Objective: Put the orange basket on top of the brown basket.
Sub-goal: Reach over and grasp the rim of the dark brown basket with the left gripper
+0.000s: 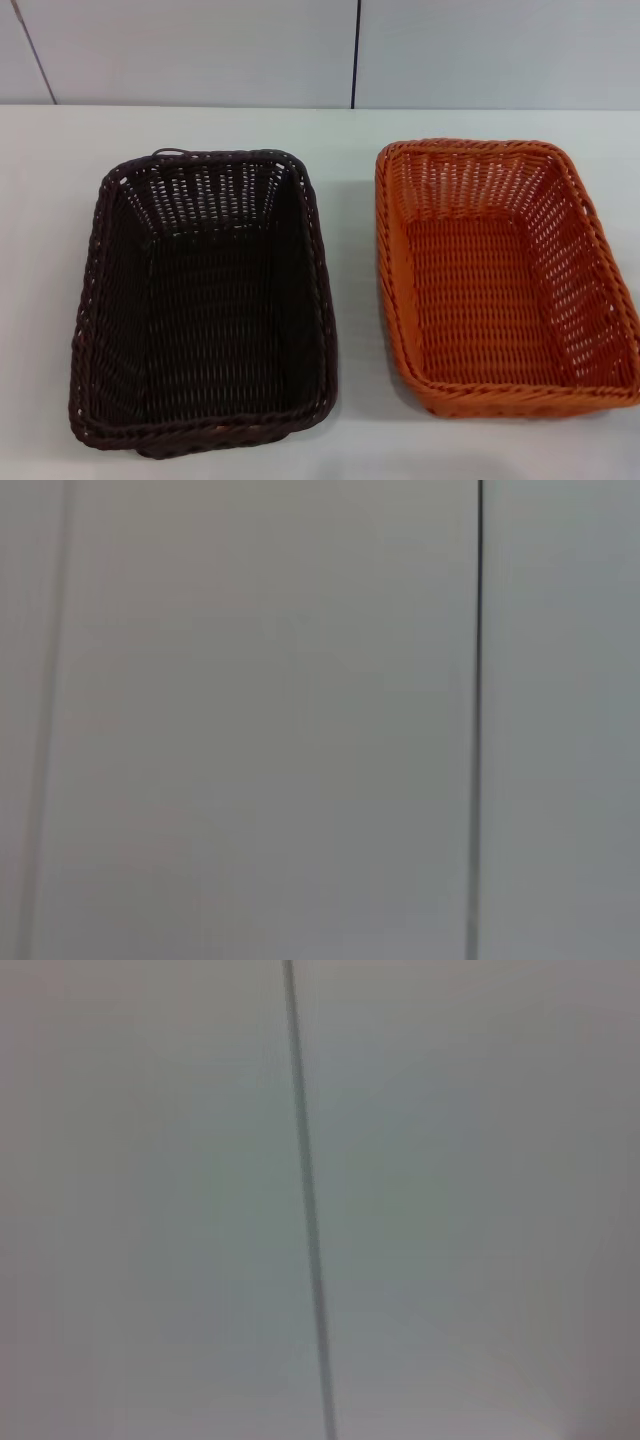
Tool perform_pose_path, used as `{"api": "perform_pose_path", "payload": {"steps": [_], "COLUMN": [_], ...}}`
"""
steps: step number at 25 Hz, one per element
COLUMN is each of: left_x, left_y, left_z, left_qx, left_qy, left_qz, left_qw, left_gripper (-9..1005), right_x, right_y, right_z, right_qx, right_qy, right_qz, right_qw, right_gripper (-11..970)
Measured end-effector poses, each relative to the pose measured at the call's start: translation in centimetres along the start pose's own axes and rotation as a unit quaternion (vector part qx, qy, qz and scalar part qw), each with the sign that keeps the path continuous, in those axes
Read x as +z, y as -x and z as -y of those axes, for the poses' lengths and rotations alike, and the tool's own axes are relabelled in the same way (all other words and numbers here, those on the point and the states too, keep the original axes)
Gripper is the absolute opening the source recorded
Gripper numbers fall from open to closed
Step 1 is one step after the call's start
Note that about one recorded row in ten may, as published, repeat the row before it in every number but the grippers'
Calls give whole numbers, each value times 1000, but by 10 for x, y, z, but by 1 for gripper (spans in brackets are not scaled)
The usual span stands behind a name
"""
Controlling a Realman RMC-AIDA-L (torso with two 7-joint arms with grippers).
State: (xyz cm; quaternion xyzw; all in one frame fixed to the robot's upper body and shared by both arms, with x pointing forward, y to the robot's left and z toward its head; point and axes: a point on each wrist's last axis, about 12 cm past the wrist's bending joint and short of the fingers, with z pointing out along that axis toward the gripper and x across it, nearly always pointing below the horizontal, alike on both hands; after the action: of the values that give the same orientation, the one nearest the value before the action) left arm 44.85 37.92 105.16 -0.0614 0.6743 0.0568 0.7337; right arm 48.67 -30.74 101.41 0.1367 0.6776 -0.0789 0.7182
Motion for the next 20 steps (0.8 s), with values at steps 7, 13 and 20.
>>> {"api": "perform_pose_path", "payload": {"steps": [7,13,20], "left_x": [21,35,44], "left_y": [56,118,135], "left_z": [23,72,117], "left_qx": [11,62,79], "left_qy": [-46,-102,-180], "left_qz": [-115,-246,-355], "left_qw": [992,962,914], "left_gripper": [693,679,652], "right_x": [-7,-12,-12], "right_y": [-7,-10,-10], "right_z": [21,30,32], "right_qx": [5,0,-4], "right_qy": [-56,-68,-70], "right_qz": [-20,-26,-26], "right_qw": [998,997,997], "right_gripper": [737,737,737]}}
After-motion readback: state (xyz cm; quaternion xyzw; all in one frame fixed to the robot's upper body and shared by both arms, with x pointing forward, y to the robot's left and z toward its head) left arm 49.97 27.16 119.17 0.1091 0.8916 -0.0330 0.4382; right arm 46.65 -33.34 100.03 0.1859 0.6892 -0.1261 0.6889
